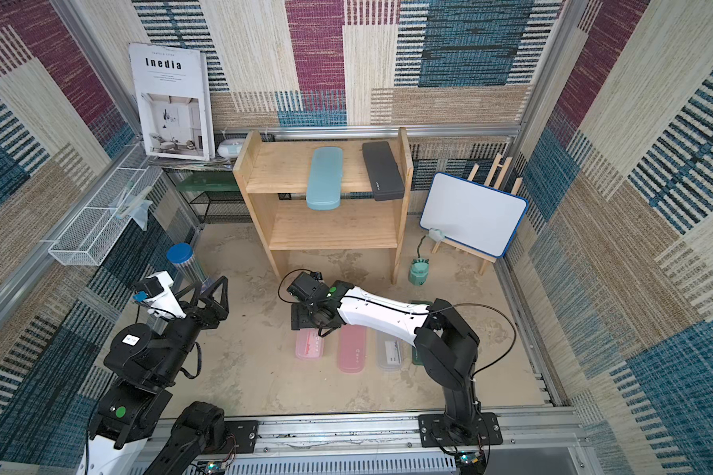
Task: Remove the pencil cases from the shelf
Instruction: Place the pencil case at the center of the board, then pick up the pencil case from the shelf.
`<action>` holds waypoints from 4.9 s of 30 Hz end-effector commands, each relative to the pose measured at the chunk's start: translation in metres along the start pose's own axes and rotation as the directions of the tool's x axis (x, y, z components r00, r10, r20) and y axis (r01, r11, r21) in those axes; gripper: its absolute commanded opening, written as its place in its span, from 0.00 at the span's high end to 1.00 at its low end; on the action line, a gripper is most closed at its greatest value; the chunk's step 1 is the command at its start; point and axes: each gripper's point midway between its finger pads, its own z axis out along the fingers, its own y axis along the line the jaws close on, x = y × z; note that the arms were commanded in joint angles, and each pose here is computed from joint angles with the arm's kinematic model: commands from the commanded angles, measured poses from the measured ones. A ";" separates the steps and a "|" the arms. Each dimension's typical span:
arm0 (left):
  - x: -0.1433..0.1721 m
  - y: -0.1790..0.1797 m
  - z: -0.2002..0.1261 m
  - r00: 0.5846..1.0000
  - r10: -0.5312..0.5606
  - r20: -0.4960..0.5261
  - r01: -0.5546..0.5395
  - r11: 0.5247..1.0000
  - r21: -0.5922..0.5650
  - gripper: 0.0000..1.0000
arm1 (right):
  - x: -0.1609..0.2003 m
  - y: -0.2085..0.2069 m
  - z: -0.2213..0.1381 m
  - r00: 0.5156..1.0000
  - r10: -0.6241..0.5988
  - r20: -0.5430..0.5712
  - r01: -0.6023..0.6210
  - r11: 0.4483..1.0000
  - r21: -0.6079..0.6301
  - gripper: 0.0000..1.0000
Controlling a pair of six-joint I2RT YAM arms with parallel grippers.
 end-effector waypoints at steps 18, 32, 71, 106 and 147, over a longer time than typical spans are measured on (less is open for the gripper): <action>0.017 0.000 0.010 0.998 -0.005 -0.064 0.005 1.000 0.009 0.17 | 0.038 -0.023 0.046 0.985 -0.014 -0.172 0.023 0.999 0.048 0.05; -0.019 -0.064 0.037 0.929 -0.309 -0.202 0.347 0.918 0.192 0.07 | -0.042 -0.027 -0.086 0.959 -0.142 0.244 0.110 0.984 0.141 0.01; -0.021 -0.219 0.191 0.677 -0.485 -0.554 0.708 0.636 0.307 0.37 | -0.042 -0.156 -0.234 0.784 0.015 0.621 -0.149 0.975 0.164 0.01; 0.039 -0.114 0.044 0.977 -0.094 -0.190 0.165 0.898 0.408 0.89 | -0.104 0.036 -0.298 0.765 -0.018 0.643 0.339 0.861 -0.379 0.01; 0.043 -0.088 0.025 0.982 -0.045 -0.185 0.104 0.941 0.321 0.62 | -0.135 0.138 -0.227 0.823 -0.125 0.555 0.381 0.845 -0.375 0.24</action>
